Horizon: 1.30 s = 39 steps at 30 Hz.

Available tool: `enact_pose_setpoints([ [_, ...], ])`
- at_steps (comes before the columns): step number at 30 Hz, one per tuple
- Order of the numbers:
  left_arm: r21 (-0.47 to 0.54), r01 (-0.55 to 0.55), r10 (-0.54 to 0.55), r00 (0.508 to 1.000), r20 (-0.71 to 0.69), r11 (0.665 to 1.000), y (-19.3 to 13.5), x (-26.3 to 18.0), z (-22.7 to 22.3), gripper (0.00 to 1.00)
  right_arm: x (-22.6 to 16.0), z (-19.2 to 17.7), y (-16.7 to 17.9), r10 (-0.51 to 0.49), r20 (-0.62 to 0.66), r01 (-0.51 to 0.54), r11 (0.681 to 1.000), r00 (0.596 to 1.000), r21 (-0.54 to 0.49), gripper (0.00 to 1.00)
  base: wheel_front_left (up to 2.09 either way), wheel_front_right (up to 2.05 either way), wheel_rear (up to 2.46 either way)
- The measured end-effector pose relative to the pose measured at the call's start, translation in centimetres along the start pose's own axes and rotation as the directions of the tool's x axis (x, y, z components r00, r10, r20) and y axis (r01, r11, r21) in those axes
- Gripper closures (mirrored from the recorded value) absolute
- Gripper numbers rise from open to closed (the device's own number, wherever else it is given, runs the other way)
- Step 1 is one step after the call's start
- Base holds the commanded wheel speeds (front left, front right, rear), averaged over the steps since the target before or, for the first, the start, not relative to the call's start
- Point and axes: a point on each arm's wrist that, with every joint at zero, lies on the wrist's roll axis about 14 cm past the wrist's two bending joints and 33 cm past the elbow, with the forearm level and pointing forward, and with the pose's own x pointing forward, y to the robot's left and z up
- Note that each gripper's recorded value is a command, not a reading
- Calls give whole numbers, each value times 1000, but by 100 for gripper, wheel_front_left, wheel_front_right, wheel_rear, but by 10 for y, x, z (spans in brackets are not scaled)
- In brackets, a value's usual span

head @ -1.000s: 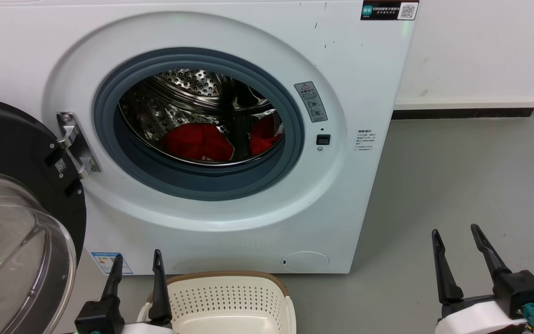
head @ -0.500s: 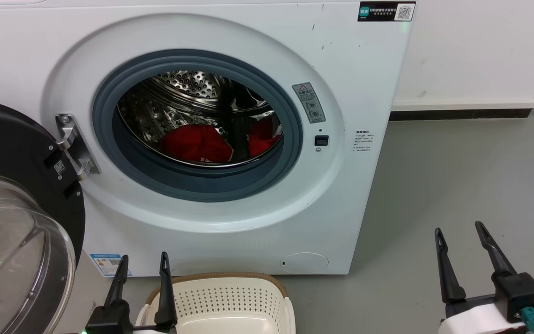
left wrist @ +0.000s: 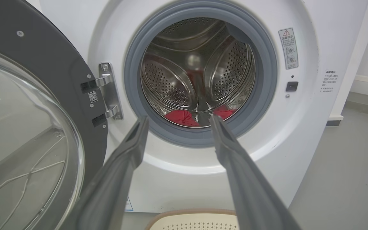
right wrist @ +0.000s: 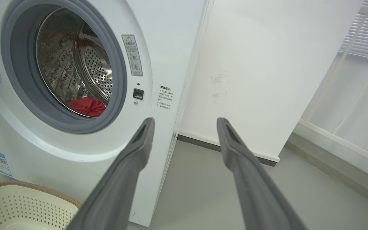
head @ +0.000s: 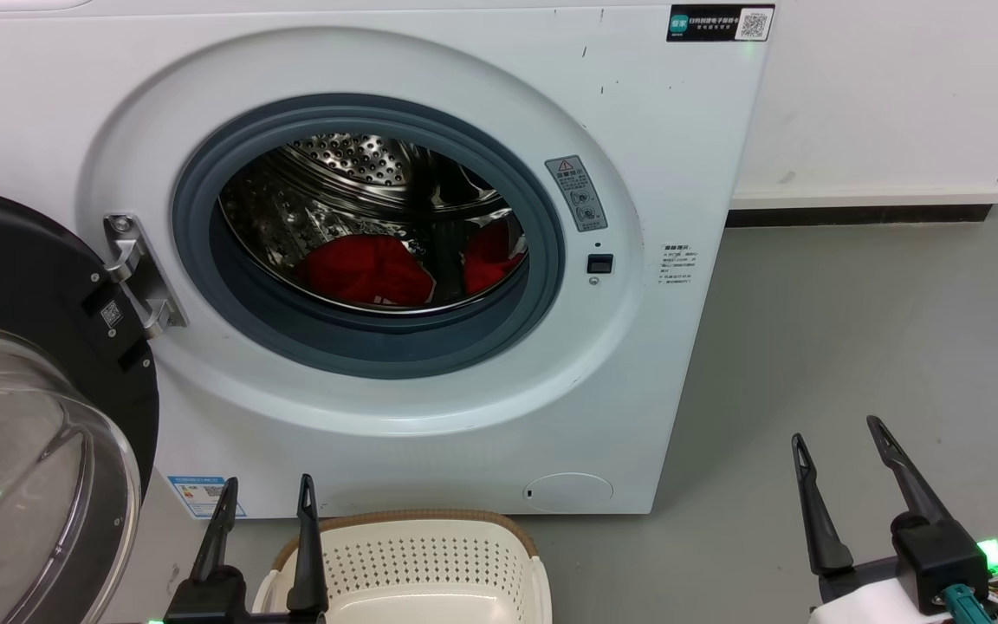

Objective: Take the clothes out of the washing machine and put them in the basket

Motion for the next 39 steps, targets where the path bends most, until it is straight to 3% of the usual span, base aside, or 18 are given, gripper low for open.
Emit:
enact_pose_setpoints([
  [23,1,52,-52,996,-67,999,-2,14,-23,0,-6,-21,-16,-55,-66,57,998,996,27,0,0,0,0],
  [31,68,152,-150,988,-40,986,2,86,-28,0,12,-40,-38,-114,-116,118,993,987,30,0,0,0,0],
  [39,149,268,-249,960,-131,952,8,179,-79,0,28,-75,-59,-171,-200,180,983,965,27,0,0,0,0],
])
